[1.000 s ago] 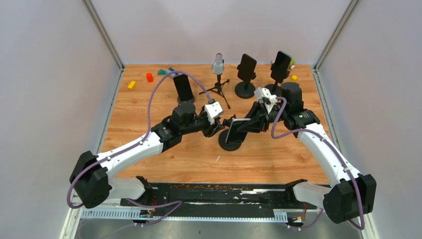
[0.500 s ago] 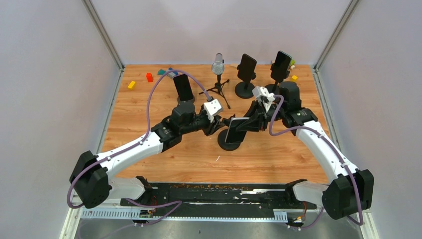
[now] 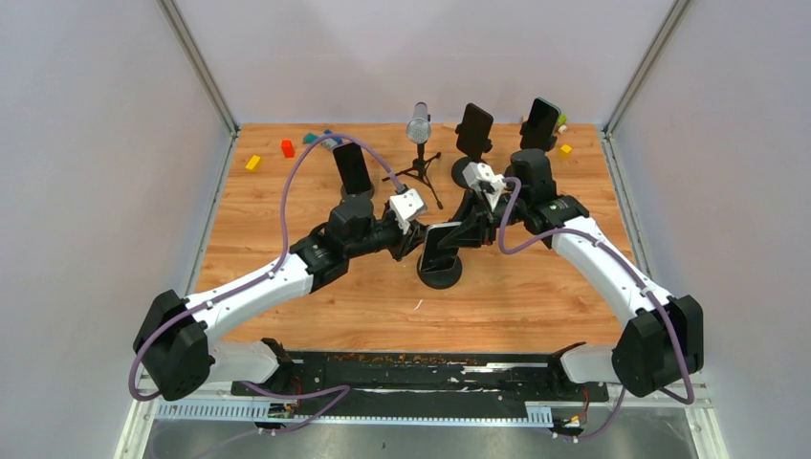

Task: Place the phone on the phone stand
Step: Install the phone on the phone stand.

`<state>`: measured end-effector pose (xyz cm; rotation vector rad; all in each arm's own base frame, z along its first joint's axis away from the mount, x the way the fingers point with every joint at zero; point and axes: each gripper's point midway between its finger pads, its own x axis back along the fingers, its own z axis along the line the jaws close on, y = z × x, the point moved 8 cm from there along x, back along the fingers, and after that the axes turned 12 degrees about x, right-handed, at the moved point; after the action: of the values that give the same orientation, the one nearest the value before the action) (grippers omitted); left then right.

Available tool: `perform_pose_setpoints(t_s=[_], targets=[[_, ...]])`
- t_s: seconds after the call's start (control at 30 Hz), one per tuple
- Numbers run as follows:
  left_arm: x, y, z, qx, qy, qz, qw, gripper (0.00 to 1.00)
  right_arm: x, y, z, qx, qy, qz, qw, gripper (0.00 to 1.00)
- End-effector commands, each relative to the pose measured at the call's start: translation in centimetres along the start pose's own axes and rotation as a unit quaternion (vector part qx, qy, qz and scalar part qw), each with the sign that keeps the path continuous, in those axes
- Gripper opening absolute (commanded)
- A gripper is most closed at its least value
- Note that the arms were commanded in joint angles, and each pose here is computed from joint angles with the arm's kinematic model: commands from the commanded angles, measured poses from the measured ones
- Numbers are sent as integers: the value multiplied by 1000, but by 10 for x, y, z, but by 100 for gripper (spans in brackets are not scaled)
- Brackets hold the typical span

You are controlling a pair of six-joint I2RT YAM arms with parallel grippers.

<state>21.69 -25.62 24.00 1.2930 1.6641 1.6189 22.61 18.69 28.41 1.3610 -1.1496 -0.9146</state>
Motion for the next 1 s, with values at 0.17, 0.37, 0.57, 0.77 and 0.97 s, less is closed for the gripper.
perform_pose_setpoints(t_s=[0.17, 0.37, 0.57, 0.77, 0.97], targets=[[4, 3, -6, 7, -13, -16, 1000, 19, -8, 15, -22, 72, 24, -18, 997, 0], [1, -1, -6, 11, -19, -9, 1000, 8, -12, 8, -26, 87, 35, -24, 995, 0], [-1, -4, -7, 15, -32, -1, 999, 0, -15, 2, -31, 97, 41, -28, 994, 0], [-3, -6, -8, 18, -41, 6, 999, 0, -16, -1, -33, 116, 39, -26, 992, 0], [-4, -7, -9, 19, -45, 11, 999, 0, -15, -8, -33, 111, 31, -17, 993, 0]])
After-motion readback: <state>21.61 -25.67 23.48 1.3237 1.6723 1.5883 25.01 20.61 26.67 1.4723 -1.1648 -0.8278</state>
